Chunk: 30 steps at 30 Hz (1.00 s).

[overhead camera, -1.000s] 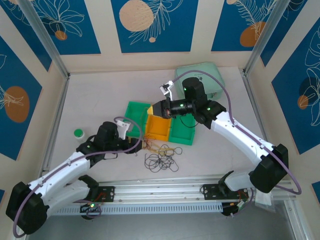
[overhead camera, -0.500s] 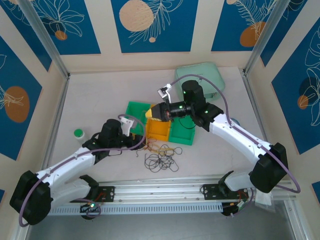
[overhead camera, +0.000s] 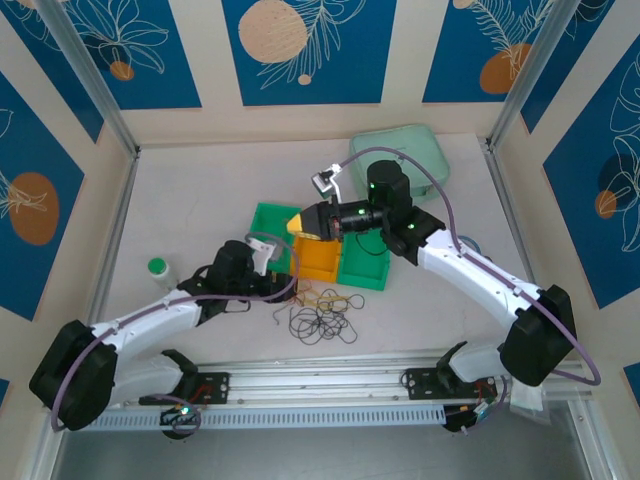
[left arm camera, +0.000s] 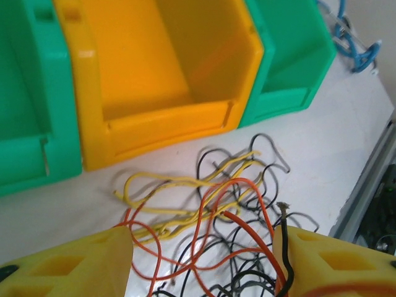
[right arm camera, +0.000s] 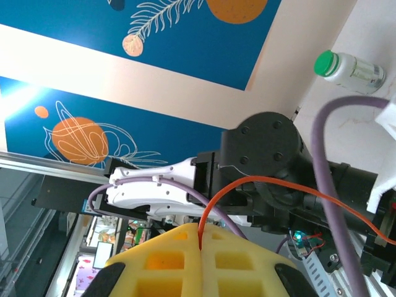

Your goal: Untangle the cables

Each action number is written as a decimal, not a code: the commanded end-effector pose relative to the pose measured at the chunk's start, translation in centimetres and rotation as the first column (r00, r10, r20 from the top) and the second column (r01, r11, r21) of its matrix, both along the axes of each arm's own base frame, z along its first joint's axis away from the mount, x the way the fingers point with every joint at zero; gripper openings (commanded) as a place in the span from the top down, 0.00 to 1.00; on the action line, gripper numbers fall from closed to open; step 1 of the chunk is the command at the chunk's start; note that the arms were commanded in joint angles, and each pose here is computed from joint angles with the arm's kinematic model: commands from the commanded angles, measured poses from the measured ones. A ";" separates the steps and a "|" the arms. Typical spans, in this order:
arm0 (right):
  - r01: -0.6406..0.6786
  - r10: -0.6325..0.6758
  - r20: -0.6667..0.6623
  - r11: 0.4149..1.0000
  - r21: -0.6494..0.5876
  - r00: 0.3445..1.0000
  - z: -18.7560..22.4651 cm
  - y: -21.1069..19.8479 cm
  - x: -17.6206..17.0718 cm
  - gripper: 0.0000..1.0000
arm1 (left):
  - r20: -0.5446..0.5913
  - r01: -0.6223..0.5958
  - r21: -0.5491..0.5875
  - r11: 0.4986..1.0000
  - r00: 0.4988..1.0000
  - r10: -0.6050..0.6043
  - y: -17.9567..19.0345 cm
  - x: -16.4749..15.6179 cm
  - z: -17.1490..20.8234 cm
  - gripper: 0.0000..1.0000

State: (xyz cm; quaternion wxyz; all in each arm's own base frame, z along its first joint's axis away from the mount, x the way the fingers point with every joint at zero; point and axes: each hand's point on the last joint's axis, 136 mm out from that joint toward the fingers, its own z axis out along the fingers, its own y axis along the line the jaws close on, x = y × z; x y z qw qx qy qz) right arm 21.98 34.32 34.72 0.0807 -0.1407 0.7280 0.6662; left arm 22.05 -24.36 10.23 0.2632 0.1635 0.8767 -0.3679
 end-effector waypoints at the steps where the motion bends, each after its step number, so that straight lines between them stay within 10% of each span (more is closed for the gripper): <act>1: 0.021 -0.023 0.055 0.999 0.039 0.998 2.0 -1.6 -0.4 1.00 | -0.055 0.012 0.064 0.998 0.998 -0.008 0.6 -1.3 -2.1 0.39; 30: 0.439 -0.441 0.352 0.894 0.091 0.826 10.0 -14.6 1.6 1.00 | -0.124 -0.005 0.177 0.984 0.992 0.027 2.6 -2.5 -5.8 0.40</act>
